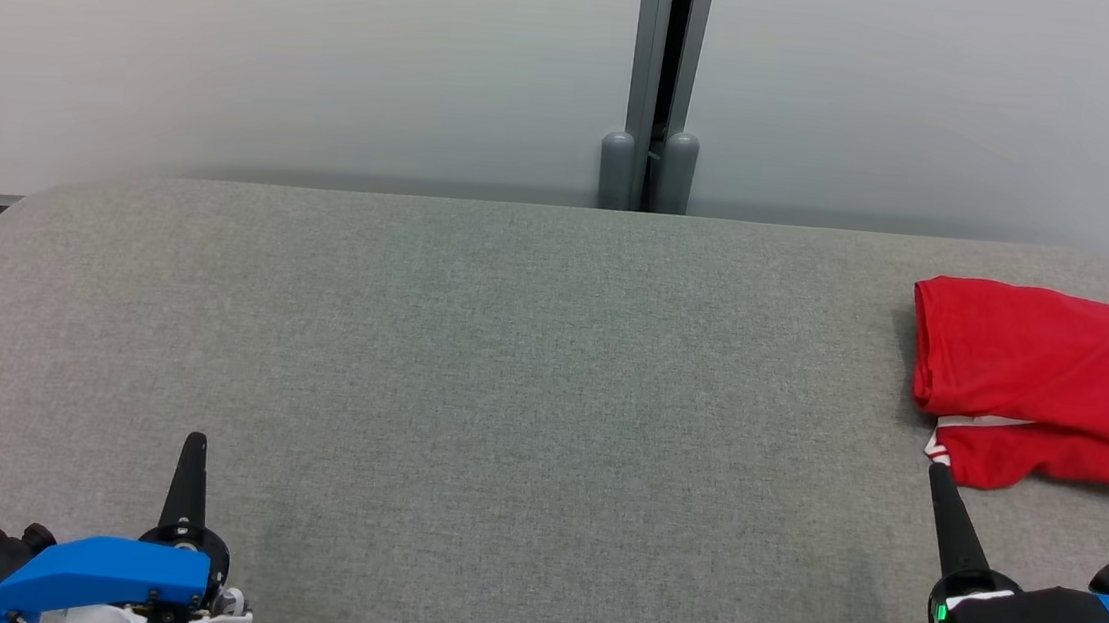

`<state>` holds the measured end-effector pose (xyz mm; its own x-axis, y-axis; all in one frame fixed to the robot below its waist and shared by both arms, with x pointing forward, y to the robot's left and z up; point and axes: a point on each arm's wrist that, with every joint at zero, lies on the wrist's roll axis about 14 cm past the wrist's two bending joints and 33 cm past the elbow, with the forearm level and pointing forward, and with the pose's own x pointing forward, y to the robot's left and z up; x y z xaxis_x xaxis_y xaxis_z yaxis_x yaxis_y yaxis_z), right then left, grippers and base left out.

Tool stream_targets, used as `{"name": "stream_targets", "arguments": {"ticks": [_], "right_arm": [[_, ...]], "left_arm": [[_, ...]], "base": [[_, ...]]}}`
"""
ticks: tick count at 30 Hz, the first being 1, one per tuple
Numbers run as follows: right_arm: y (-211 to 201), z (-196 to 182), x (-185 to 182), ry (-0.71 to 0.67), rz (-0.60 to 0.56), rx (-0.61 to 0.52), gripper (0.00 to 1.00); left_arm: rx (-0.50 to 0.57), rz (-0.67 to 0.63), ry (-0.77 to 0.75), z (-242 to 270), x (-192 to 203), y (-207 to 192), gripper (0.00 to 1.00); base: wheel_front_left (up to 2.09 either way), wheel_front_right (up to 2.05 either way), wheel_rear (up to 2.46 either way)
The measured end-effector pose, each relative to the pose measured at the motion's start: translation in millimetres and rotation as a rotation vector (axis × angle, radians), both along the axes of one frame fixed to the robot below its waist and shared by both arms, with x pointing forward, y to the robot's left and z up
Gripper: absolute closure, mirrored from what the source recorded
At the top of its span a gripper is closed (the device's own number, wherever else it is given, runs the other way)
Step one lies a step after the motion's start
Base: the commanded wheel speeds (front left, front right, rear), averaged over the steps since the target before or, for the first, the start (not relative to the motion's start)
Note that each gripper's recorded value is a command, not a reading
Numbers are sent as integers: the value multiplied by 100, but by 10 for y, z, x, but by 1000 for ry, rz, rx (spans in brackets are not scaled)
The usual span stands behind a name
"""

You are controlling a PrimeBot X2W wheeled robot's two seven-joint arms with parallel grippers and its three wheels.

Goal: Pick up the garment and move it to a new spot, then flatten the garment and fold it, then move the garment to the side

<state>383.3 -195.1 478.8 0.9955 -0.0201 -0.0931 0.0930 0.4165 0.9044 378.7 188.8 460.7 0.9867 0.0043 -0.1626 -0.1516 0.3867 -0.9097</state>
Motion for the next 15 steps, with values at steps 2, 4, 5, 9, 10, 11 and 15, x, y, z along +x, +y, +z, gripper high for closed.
{"name": "stream_targets", "arguments": {"ticks": [2, 4, 5, 9, 10, 11, 15], "right_arm": [[-5, 10, 2, -3, -3, 20, 100], [-7, 17, 4, -5, -4, 40, 100], [-9, 22, 4, -7, -5, 49, 100], [-16, 38, 7, -12, -7, 85, 100], [-17, 41, 9, -13, -7, 95, 100], [-16, 45, 9, -13, -6, 104, 100], [-19, 62, 12, -19, -7, 138, 100]], "left_arm": [[-18, 3, -3, 9, 2, 4, 100], [-37, 3, -9, 26, 6, 5, 100], [-45, 4, -10, 30, 6, 6, 100], [-77, 9, -19, 58, 13, 17, 100], [-86, 11, -23, 68, 17, 21, 100], [-95, 12, -25, 77, 20, 25, 100], [-126, 17, -33, 102, 24, 40, 100]], "base": [[0, 0, 0], [0, 0, 0], [0, 0, 0], [0, 0, 0], [0, 0, 0], [0, 0, 0], [0, 0, 0]]}}
